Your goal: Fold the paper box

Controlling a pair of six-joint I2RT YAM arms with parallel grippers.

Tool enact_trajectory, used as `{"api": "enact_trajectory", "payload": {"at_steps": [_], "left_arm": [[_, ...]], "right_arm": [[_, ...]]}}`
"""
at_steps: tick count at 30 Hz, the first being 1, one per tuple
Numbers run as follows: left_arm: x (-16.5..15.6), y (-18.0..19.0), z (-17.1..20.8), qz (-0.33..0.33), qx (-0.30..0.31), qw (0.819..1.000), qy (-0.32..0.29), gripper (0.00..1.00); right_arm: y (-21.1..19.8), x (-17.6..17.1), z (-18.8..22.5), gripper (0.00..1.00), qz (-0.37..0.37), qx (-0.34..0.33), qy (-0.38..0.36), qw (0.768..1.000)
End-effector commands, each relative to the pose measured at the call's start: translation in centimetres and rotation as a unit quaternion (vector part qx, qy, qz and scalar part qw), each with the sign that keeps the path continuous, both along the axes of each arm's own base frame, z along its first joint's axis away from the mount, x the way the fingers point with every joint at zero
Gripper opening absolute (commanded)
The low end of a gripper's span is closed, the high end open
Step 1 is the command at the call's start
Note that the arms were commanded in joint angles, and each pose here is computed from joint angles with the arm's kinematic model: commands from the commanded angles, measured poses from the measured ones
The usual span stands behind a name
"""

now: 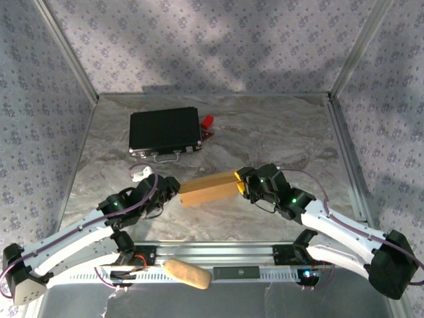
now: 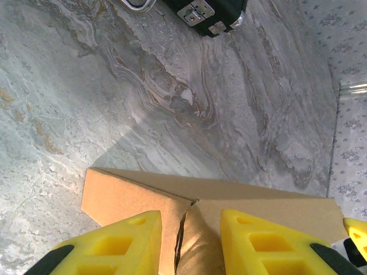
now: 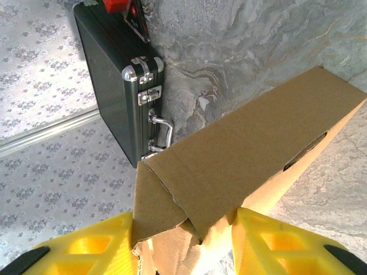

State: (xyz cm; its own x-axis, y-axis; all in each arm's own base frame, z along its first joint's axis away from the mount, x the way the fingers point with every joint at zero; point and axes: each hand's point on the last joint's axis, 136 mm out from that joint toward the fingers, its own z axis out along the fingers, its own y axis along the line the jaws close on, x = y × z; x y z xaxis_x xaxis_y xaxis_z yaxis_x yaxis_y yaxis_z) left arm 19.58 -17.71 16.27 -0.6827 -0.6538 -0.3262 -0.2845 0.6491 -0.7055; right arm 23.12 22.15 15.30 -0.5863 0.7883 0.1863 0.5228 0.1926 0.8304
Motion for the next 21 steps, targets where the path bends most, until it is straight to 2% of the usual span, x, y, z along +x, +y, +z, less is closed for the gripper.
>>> {"api": "enact_trajectory", "payload": {"at_steps": [1,11,16,21], "left_arm": [[-0.5,0.1,-0.7,-0.011,0.022,1.000,0.017,0.32],[0.1,0.2,2.6,0.003,0.001,1.000,-0.005,0.33],[-0.2,-1.3,1.6,-0.016,-0.002,0.999,0.031,0.30],[0.2,-1.4,1.9,-0.014,0.000,1.000,0.021,0.24]], "right_arm": [[-2.0,-0.9,-3.3,0.43,-0.016,-0.060,0.045,0.997],[-1.9,-0.9,-3.1,0.43,-0.015,-0.059,0.044,0.997],[-1.9,-0.9,-3.1,0.43,-0.015,-0.058,0.044,0.997],[-1.9,-1.0,-3.2,0.43,-0.014,-0.058,0.045,0.997]]}}
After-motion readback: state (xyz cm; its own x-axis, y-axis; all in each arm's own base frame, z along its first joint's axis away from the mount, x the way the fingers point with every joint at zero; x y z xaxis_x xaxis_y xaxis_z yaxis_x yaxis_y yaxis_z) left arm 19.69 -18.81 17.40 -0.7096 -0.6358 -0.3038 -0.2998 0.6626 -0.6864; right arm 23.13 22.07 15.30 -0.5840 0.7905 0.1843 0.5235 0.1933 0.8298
